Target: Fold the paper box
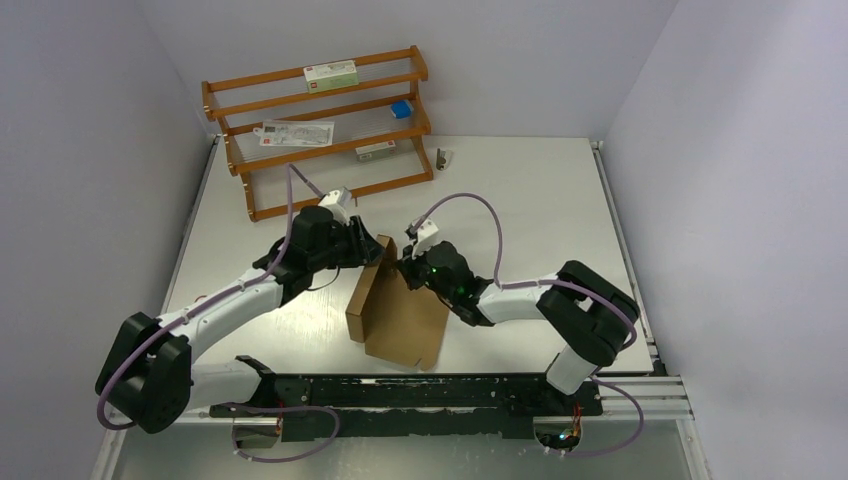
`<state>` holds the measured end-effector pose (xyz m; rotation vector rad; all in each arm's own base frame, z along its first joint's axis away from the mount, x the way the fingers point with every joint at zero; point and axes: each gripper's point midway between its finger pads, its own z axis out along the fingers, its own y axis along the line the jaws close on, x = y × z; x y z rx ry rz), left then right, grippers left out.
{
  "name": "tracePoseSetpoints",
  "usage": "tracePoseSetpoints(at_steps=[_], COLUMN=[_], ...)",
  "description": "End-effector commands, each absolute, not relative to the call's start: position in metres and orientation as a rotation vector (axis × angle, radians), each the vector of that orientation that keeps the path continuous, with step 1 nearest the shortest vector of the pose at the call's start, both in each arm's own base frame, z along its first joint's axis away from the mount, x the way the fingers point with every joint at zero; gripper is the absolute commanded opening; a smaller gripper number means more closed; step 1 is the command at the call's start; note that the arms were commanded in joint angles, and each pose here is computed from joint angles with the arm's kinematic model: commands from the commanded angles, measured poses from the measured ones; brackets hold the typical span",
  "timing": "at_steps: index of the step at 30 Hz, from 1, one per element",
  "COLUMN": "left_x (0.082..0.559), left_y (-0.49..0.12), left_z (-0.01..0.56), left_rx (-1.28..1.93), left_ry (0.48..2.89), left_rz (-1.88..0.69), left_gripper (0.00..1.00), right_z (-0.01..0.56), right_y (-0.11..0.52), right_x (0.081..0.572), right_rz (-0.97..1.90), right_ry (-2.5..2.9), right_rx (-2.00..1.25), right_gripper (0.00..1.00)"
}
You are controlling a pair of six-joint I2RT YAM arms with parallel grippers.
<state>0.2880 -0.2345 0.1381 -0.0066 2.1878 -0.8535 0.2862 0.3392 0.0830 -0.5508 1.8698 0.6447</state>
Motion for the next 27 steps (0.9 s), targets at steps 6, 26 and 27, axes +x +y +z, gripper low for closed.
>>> tracePoseSetpoints(at_steps=[6,26,27], left_x=[0.286,0.289,0.29], left_y=[-0.234,-0.239,-0.239], left_z=[0.126,0.121,0.121], left_rx=[0.196,0.373,0.375], left_ry=[2.166,2.162,2.162], left_rz=[-0.767,-0.76,-0.759], left_gripper=[0.43,0.4,0.4], right_z=[0.103,0.114,0.116], right_y=[0.353,0.348,0.348], right_x=[0.276,0.277,0.274], right_rz=[0.765,1.018,1.034], right_ry=[1.712,1.519,1.511], right_rx=[-0.773,-1.233,-1.252], right_gripper=[0.14,0.36,0.38])
